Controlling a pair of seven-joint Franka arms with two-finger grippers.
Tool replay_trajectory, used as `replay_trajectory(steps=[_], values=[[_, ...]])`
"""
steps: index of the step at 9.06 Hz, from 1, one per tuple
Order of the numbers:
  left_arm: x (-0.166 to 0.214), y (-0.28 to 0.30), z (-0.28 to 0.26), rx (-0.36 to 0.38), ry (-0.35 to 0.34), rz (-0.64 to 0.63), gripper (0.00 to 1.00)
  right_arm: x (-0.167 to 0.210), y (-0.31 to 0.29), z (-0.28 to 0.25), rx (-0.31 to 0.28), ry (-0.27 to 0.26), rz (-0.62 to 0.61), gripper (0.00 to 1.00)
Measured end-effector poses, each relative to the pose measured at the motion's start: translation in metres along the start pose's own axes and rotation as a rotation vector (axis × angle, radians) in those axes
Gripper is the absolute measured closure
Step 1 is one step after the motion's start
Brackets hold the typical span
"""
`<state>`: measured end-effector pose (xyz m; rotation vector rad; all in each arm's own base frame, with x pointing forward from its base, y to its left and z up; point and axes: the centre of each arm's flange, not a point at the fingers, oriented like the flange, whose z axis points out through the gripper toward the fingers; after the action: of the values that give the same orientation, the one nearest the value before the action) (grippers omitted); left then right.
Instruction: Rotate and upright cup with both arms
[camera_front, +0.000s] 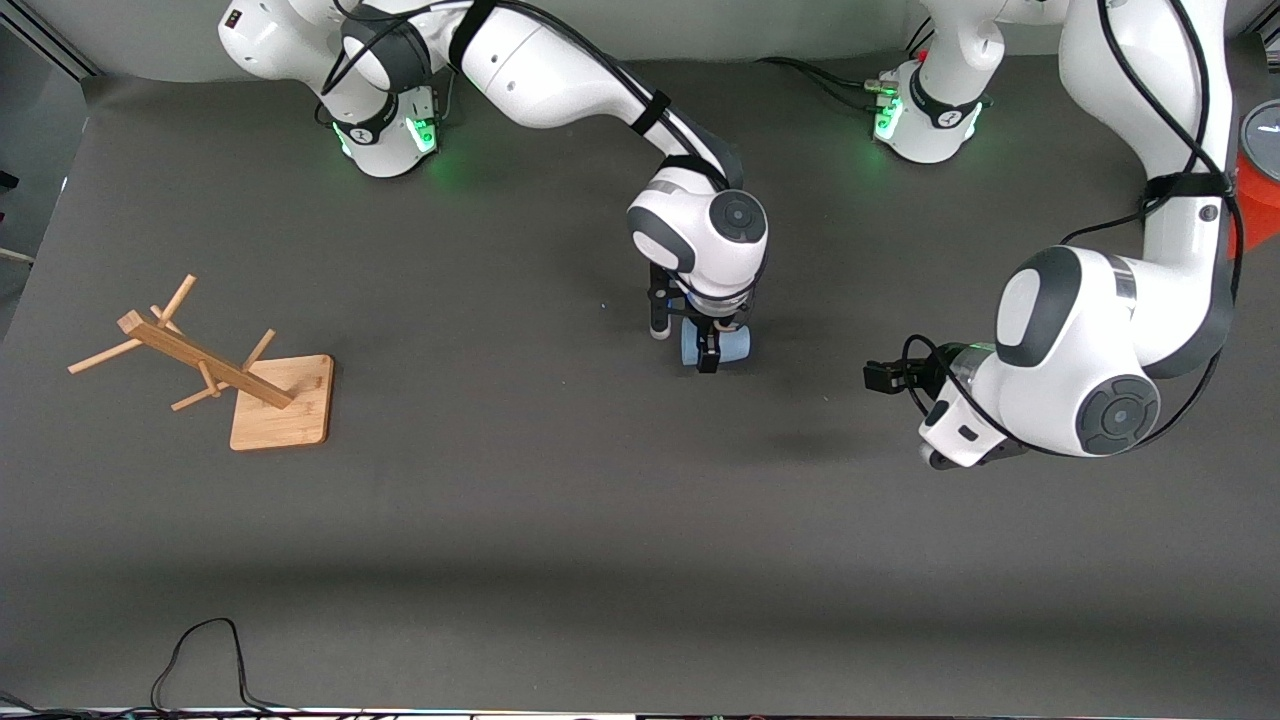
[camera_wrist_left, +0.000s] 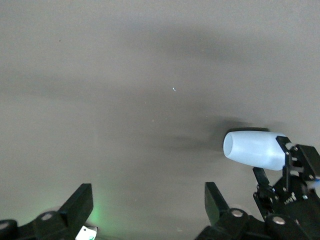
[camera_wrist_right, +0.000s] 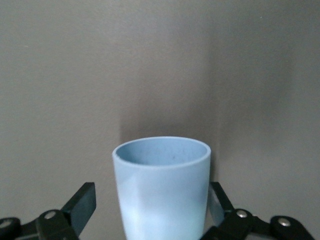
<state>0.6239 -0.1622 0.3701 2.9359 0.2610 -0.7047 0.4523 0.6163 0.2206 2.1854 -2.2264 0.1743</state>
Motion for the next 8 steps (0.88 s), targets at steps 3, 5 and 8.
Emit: replay_trajectory(steps=[3, 5, 8], values=[[-0.001, 0.006, 0.005, 0.007, -0.005, -0.02, 0.0, 0.028, -0.005, -0.093, -0.062, 0.067, -0.083, 0.0], [-0.007, 0.028, 0.016, 0.025, -0.006, -0.027, 0.0, 0.076, -0.022, -0.153, -0.11, 0.081, -0.195, 0.0], [-0.014, 0.074, 0.058, 0.059, 0.037, -0.058, 0.01, 0.196, -0.074, -0.221, -0.207, 0.071, -0.394, 0.0]])
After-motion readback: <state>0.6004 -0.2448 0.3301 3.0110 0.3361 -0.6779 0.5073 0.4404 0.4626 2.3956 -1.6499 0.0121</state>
